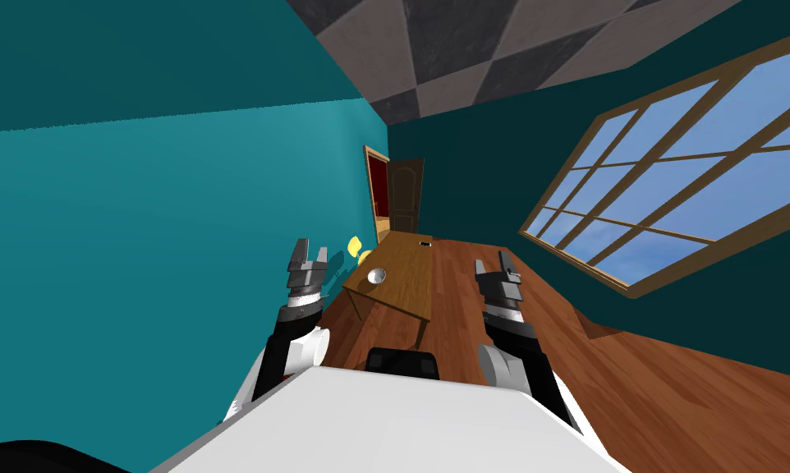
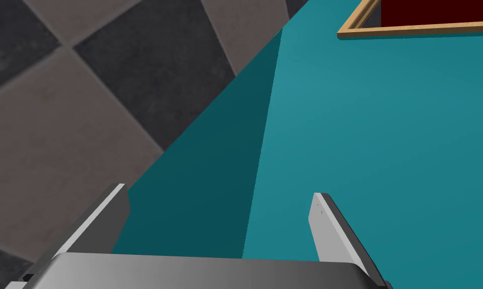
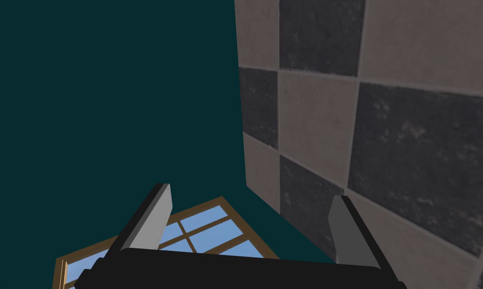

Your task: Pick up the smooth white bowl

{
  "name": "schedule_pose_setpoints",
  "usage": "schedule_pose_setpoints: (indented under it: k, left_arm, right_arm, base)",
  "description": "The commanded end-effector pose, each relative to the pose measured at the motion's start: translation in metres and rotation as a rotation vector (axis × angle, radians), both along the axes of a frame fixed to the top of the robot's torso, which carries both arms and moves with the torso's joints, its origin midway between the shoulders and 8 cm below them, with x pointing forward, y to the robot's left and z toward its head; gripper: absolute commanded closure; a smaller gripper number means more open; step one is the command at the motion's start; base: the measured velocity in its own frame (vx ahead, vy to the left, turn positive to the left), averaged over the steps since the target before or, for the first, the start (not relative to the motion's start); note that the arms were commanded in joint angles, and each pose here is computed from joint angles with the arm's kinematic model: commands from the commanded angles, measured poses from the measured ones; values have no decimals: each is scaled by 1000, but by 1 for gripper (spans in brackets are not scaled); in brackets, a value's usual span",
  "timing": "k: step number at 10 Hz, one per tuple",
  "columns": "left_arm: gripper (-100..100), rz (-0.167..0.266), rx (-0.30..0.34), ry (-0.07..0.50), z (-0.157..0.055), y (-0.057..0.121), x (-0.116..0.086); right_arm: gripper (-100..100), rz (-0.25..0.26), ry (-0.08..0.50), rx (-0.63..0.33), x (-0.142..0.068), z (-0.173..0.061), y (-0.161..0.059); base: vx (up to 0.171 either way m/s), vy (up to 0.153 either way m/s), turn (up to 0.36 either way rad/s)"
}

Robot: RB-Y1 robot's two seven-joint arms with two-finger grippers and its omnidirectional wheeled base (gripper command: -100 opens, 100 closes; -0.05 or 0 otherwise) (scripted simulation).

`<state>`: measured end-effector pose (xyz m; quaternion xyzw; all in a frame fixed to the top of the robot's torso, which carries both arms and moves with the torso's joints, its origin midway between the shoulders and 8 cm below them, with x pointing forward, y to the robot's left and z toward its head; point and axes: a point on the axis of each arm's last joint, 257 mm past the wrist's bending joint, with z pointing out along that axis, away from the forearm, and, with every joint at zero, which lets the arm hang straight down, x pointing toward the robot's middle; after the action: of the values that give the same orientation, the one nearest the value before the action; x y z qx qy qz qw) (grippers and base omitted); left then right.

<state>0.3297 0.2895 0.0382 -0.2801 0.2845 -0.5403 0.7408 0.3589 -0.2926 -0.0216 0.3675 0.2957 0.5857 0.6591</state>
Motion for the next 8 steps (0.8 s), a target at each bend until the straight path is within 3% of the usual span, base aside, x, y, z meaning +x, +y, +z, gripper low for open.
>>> schedule_pose_setpoints:
  k: [1,8]
  left_arm:
    - [-100,-17,21,30,-9,-2,11]
    - [-100,-44,63,191,-61,3,71]
  right_arm:
    - [0,0,0,0,0,0,0]
    - [0,0,0,0,0,0,0]
  base:
    - [-8,9,17]
    - [-19,22,15]
